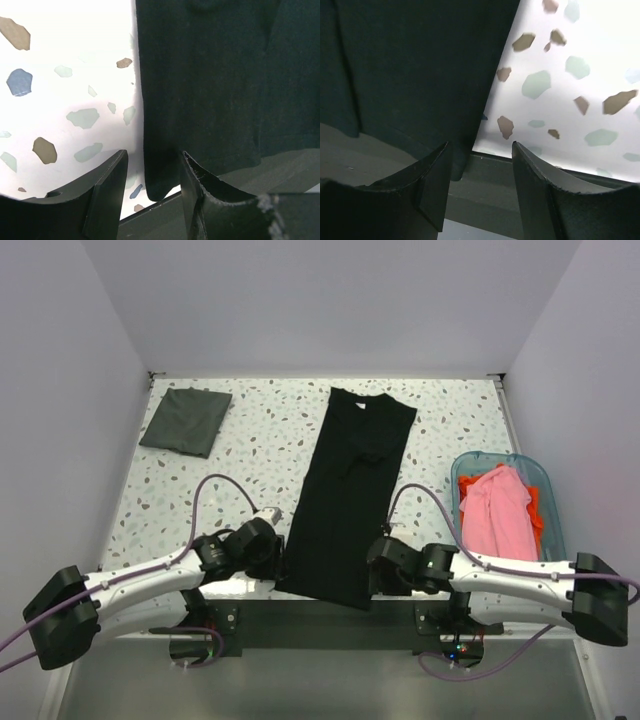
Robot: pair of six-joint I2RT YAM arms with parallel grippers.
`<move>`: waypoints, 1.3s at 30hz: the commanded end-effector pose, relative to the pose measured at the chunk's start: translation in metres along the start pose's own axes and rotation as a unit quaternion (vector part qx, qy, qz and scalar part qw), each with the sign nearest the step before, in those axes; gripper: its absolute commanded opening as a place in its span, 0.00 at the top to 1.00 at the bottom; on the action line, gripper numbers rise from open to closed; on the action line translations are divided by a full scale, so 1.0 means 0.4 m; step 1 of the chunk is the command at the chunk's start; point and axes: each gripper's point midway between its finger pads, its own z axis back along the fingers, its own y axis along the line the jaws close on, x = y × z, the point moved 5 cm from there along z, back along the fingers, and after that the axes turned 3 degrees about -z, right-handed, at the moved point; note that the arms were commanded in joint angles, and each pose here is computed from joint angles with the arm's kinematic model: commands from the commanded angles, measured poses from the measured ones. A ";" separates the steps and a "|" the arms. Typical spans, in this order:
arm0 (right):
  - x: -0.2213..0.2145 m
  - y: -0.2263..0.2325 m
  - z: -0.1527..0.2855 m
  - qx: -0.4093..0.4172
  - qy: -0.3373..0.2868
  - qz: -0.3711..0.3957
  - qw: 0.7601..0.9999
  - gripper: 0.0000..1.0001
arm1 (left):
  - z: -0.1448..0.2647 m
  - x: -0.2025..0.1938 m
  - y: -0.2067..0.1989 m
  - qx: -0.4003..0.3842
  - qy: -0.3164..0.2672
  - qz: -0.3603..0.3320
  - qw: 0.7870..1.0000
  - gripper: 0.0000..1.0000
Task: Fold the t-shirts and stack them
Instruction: Fold the tshirt
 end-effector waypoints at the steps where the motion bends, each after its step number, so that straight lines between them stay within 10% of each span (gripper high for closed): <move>1: -0.021 0.031 -0.019 0.010 -0.002 -0.033 0.999 0.46 | -0.003 -0.028 0.010 0.007 0.014 0.005 1.000 0.50; 11: -0.061 0.048 -0.037 0.014 0.014 -0.037 0.999 0.45 | -0.013 -0.087 0.038 0.048 0.042 0.025 0.998 0.62; 17: -0.090 0.031 -0.058 0.018 0.036 -0.049 0.998 0.49 | -0.012 -0.082 0.038 0.064 0.049 0.019 0.997 0.86; 21: -0.106 0.008 -0.065 0.014 0.050 -0.048 0.997 0.86 | -0.006 -0.077 0.036 0.069 0.052 0.016 0.996 1.00; 24: -0.113 -0.036 -0.056 -0.008 0.053 -0.049 0.997 1.00 | -0.002 -0.087 0.038 0.071 0.066 0.024 0.995 1.00; 39: -0.090 -0.098 0.053 0.015 0.037 -0.034 0.999 1.00 | 0.040 -0.091 -0.051 -0.031 0.089 0.003 0.996 1.00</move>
